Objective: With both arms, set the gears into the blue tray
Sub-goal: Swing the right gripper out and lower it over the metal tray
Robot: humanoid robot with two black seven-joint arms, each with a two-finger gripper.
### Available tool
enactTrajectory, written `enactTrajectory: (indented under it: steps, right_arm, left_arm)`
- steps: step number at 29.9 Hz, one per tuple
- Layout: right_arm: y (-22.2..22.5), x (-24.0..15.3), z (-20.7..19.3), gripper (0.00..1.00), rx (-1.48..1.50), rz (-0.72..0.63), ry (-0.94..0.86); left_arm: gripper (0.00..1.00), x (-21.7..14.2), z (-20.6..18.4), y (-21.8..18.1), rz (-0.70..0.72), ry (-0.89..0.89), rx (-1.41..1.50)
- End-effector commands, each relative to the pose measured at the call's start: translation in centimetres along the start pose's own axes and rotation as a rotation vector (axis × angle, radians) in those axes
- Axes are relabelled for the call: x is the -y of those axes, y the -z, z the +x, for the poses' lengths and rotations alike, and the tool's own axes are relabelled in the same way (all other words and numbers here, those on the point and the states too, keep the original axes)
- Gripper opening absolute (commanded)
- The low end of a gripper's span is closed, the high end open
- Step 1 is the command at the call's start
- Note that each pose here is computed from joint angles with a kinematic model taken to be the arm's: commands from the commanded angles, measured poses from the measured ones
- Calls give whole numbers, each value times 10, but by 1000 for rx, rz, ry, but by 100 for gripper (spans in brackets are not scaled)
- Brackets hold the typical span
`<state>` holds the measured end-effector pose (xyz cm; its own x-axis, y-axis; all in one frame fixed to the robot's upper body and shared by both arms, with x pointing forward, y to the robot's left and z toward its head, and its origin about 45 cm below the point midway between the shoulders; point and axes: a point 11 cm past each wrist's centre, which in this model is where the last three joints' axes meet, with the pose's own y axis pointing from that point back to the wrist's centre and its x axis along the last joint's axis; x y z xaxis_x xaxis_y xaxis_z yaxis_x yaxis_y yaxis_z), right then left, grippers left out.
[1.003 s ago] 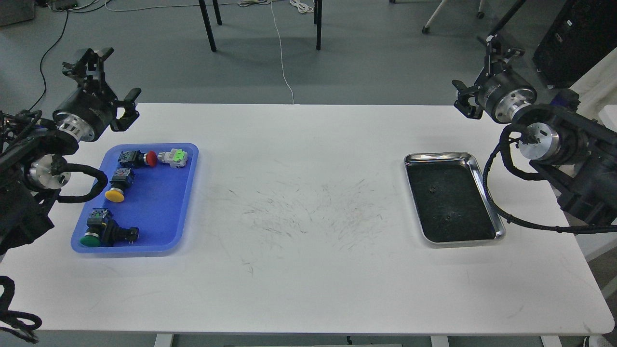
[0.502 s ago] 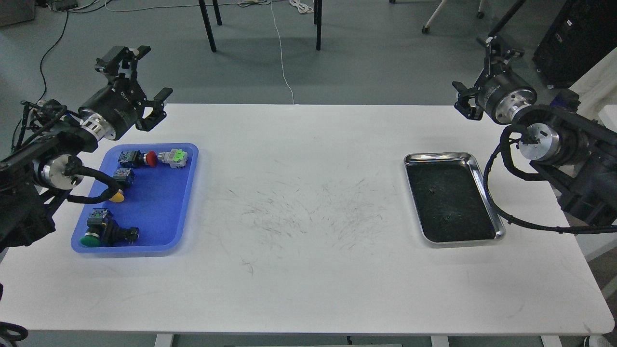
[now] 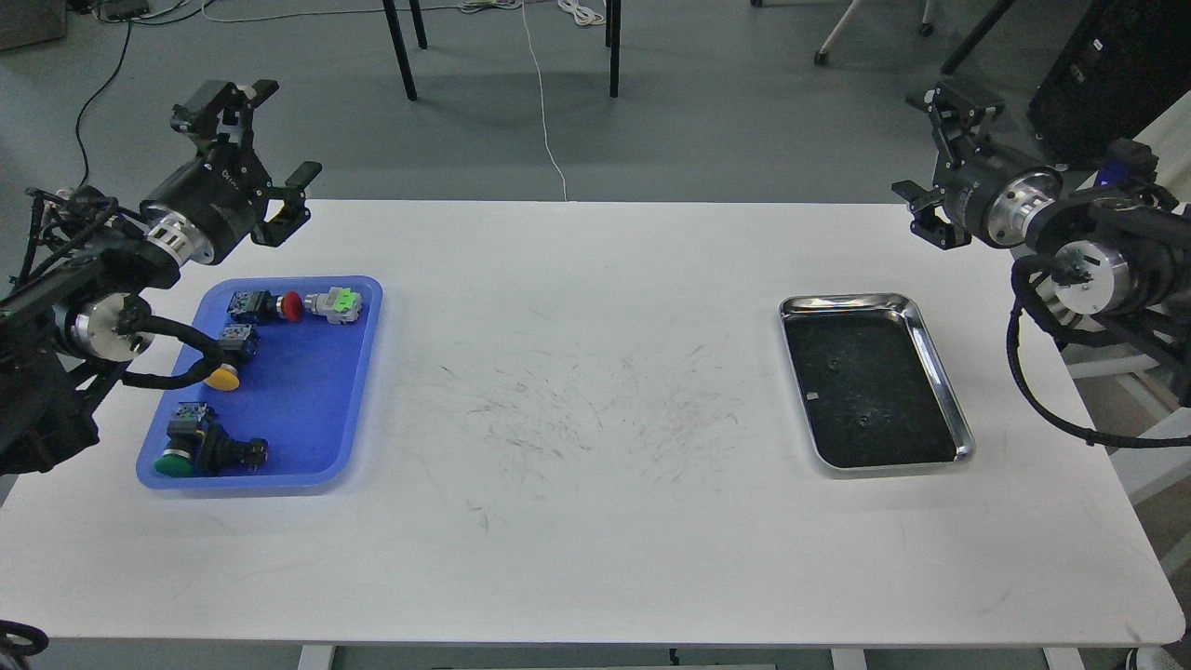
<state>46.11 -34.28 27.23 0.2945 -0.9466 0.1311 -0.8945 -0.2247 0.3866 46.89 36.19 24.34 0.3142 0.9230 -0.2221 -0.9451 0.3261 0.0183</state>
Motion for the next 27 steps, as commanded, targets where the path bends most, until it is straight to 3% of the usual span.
enactTrajectory:
  steps: [1, 13, 27]
  right_arm:
    - [1, -10, -2, 99, -128, -80, 40]
    - [29, -12, 1, 99, -437, -88, 47]
    - [2, 4, -38, 98, -1032, -261, 224]
  left_arm:
    - [98, 0, 0, -1, -6, -2, -4]
    - [98, -1, 5, -10, -41, -15, -24]
    - [98, -7, 11, -10, -48, -24, -36]
